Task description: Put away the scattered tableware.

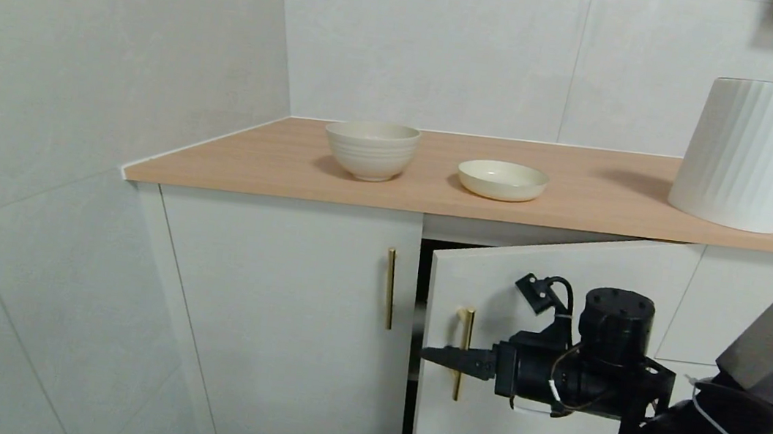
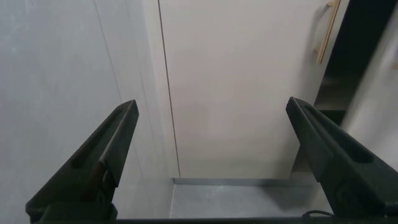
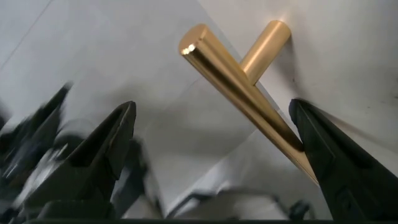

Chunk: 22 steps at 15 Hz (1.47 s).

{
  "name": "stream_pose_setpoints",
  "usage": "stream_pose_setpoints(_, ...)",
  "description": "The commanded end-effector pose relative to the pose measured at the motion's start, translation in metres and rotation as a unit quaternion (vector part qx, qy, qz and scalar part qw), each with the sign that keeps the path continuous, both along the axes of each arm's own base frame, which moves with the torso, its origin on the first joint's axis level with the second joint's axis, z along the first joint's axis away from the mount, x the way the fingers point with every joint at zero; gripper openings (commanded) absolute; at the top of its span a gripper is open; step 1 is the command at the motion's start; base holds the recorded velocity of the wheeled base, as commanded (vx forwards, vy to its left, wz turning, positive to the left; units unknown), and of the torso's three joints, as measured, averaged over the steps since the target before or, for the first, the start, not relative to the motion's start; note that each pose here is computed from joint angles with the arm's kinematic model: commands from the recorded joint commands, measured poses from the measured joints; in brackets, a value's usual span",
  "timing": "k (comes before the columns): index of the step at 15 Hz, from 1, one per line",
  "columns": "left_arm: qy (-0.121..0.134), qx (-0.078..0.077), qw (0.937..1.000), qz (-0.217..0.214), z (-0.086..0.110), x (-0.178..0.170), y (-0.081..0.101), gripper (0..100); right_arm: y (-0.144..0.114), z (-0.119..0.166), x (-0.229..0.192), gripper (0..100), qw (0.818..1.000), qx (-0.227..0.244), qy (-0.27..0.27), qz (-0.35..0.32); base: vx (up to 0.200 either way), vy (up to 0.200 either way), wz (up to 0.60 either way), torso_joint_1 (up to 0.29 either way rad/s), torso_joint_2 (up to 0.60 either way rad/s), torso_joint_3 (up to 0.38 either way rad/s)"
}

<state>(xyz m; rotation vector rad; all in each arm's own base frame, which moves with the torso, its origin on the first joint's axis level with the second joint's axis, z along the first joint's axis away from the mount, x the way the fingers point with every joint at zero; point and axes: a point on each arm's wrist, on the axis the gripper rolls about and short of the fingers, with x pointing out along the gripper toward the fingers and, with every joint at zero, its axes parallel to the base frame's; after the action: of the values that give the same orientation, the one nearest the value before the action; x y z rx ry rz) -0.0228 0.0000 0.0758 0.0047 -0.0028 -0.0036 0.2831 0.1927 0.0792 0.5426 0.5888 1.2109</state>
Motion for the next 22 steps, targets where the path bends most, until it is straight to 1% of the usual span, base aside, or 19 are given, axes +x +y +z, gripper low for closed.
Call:
stream_pose_setpoints(1,0.0,0.0,1.0,0.0,0.0,0.0,0.0,100,-0.011,0.013,-0.024,100,0.999,0.013,-0.012,0.03,0.0,0.0,0.0,0.0,0.0,0.0)
stream_pose_setpoints(2,0.0,0.0,1.0,0.0,0.0,0.0,0.0,100,-0.014,0.013,-0.03,100,0.999,0.016,-0.014,0.042,0.0,0.0,0.0,0.0,0.0,0.0)
stream_pose_setpoints(5,0.0,0.0,1.0,0.0,0.0,0.0,0.0,100,-0.019,0.01,-0.037,100,0.999,0.02,-0.021,0.045,0.0,0.0,0.0,0.0,0.0,0.0)
stream_pose_setpoints(8,0.0,0.011,0.9999,-0.001,0.0,0.0,0.0,100,-0.021,0.013,-0.039,100,0.998,0.024,-0.027,0.044,0.0,0.0,0.0,0.0,0.0,0.0)
stream_pose_setpoints(9,0.0,0.013,0.9999,-0.002,0.0,0.0,0.0,100,-0.021,0.012,-0.04,100,0.998,0.023,-0.026,0.045,0.0,0.0,0.0,0.0,0.0,0.0)
stream_pose_setpoints(10,-0.008,0.012,0.9998,-0.016,0.005,-0.001,-0.001,100,-0.021,0.012,-0.041,100,0.998,0.022,-0.024,0.045,0.0,0.0,0.0,0.0,0.0,0.0)
stream_pose_setpoints(11,-0.024,0.009,0.9983,-0.052,0.022,-0.005,-0.002,100,-0.021,0.011,-0.041,100,0.998,0.022,-0.024,0.045,0.0,0.0,0.0,0.0,0.0,0.0)
stream_pose_setpoints(12,-0.016,0.004,0.9965,-0.082,0.032,-0.006,-0.003,100,-0.021,0.011,-0.041,100,0.998,0.022,-0.024,0.045,0.0,0.0,0.0,0.0,0.0,0.0)
stream_pose_setpoints(13,0.008,-0.013,0.9904,-0.137,0.06,-0.006,-0.005,100,-0.021,0.011,-0.041,100,0.998,0.022,-0.024,0.045,0.0,0.0,0.0,0.0,0.0,0.0)
stream_pose_setpoints(14,0.068,-0.033,0.9778,-0.195,0.082,0.006,-0.008,100,-0.021,0.011,-0.041,100,0.998,0.022,-0.024,0.045,0.0,0.0,0.0,0.0,0.0,0.0)
stream_pose_setpoints(15,0.108,-0.045,0.9658,-0.231,0.099,0.024,-0.01,100,-0.021,0.011,-0.041,100,0.999,0.022,-0.023,0.045,0.0,0.0,0.0,0.0,0.0,0.0)
stream_pose_setpoints(16,0.148,-0.056,0.9539,-0.255,0.11,0.046,-0.012,100,-0.021,0.011,-0.041,100,0.999,0.022,-0.023,0.045,0.0,0.0,0.0,0.0,0.0,0.0)
stream_pose_setpoints(17,0.176,-0.062,0.9435,-0.273,0.12,0.07,-0.013,100,-0.021,0.011,-0.041,100,0.999,0.022,-0.023,0.045,0.0,0.0,0.0,0.0,0.0,0.0)
stream_pose_setpoints(18,0.199,-0.066,0.9323,-0.295,0.127,0.096,-0.016,100,-0.021,0.011,-0.041,100,0.999,0.022,-0.023,0.045,0.0,0.0,0.0,0.0,0.0,0.0)
stream_pose_setpoints(19,0.209,-0.068,0.9258,-0.308,0.13,0.111,-0.018,100,-0.021,0.011,-0.041,100,0.999,0.022,-0.023,0.045,0.0,0.0,0.0,0.0,0.0,0.0)
stream_pose_setpoints(20,0.236,-0.071,0.9117,-0.329,0.128,0.152,-0.027,100,-0.021,0.01,-0.041,100,0.999,0.021,-0.022,0.045,0.0,0.0,0.0,0.0,0.0,0.0)
stream_pose_setpoints(21,0.246,-0.071,0.9068,-0.335,0.123,0.164,-0.031,100,-0.021,0.009,-0.041,100,0.999,0.019,-0.02,0.045,0.0,0.0,0.0,0.0,0.0,0.0)
stream_pose_setpoints(22,0.274,-0.069,0.8891,-0.36,0.106,0.196,-0.046,100,-0.02,0.003,-0.04,100,0.999,0.014,-0.013,0.046,0.0,0.0,0.0,0.0,0.0,0.0)
